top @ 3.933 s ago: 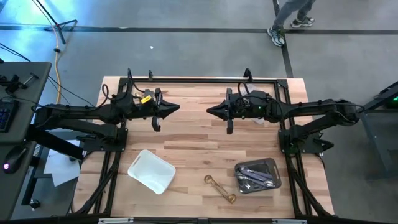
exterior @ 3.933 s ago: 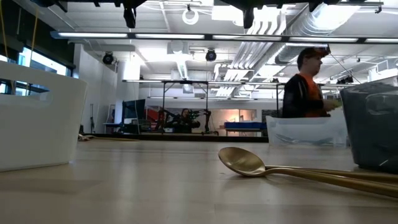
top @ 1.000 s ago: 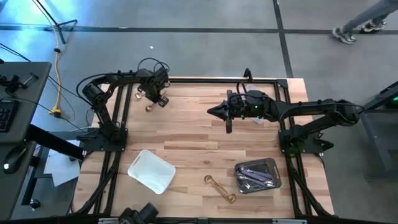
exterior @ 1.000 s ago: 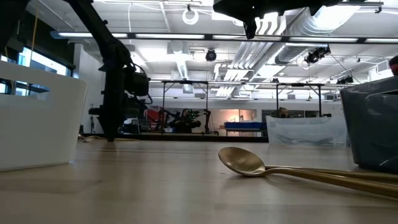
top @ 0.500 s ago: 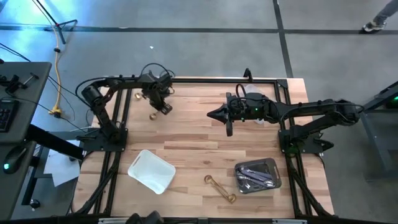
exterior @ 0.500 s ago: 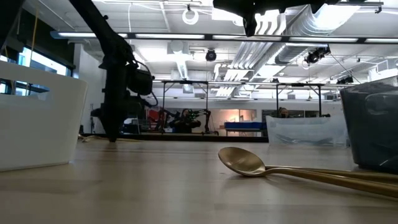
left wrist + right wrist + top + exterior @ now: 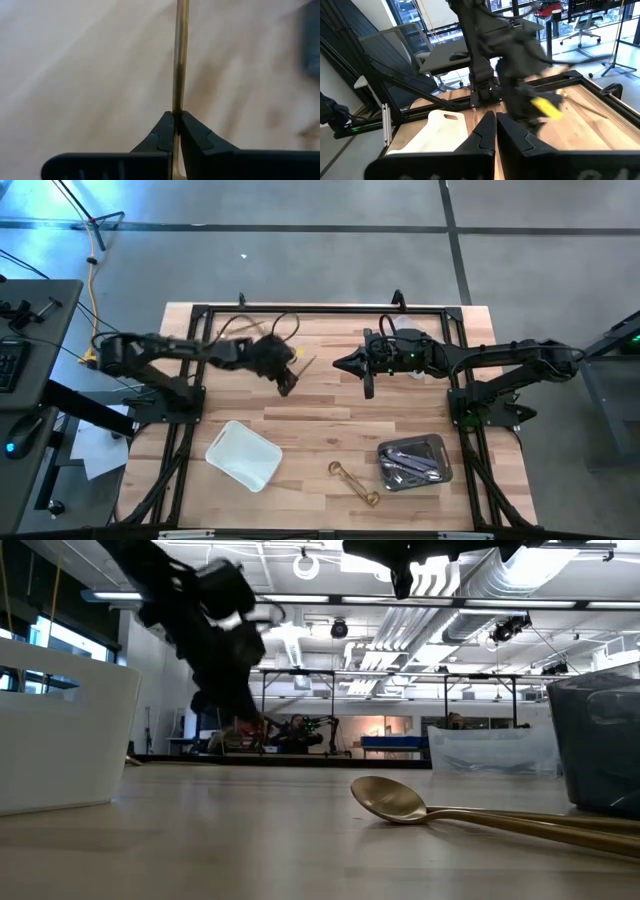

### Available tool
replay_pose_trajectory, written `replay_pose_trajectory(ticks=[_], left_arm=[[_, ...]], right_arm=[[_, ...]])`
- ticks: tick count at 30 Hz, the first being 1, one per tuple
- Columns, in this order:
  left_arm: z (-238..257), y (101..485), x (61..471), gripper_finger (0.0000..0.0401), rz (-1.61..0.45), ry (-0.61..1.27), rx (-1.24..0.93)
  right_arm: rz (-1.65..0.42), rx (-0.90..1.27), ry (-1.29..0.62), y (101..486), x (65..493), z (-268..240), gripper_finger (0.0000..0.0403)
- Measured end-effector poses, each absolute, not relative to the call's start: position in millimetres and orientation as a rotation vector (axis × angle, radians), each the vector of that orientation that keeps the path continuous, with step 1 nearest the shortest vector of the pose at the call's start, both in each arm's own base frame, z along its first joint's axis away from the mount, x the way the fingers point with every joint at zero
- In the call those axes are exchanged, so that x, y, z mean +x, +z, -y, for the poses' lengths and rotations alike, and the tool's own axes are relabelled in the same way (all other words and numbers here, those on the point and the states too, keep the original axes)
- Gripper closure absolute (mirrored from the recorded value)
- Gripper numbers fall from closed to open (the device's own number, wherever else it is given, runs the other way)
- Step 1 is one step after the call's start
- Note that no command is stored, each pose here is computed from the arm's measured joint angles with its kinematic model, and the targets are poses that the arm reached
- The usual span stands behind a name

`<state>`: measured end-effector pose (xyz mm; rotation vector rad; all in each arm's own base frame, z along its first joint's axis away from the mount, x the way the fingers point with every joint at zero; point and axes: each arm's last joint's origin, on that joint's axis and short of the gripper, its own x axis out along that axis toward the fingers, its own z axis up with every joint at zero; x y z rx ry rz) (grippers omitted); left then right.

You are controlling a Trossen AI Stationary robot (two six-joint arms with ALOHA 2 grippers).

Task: Sort silverware by color (type)
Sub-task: Put the gold spoon into the white bin

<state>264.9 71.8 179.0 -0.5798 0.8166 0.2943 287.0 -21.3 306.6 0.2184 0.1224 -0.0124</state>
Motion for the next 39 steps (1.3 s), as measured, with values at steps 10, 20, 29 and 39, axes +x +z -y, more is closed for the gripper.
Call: replay_pose_trajectory(ticks=[10, 20, 29, 39], left_arm=[[-14.8, 239.4, 251.8, 0.04, -0.303, 0.137, -0.474], [-9.4, 325.2, 228.7, 0.04, 0.011, 0.098, -0.27], [-9.5, 334.3, 222.7, 0.0401, 0.044, 0.109, -0.257], [-9.8, 330.8, 226.4, 0.0401, 0.026, 0.112, -0.258]], right_arm=[[-0.104, 0.273, 0.016, 308.7, 287.3, 20.4, 0.0403], [-0.018, 0.255, 0.062, 317.5, 287.9, 16.5, 0.0403], [-0.02, 0.255, 0.061, 317.3, 287.9, 16.6, 0.0403], [-0.02, 0.255, 0.04, 317.0, 287.9, 17.3, 0.0403]])
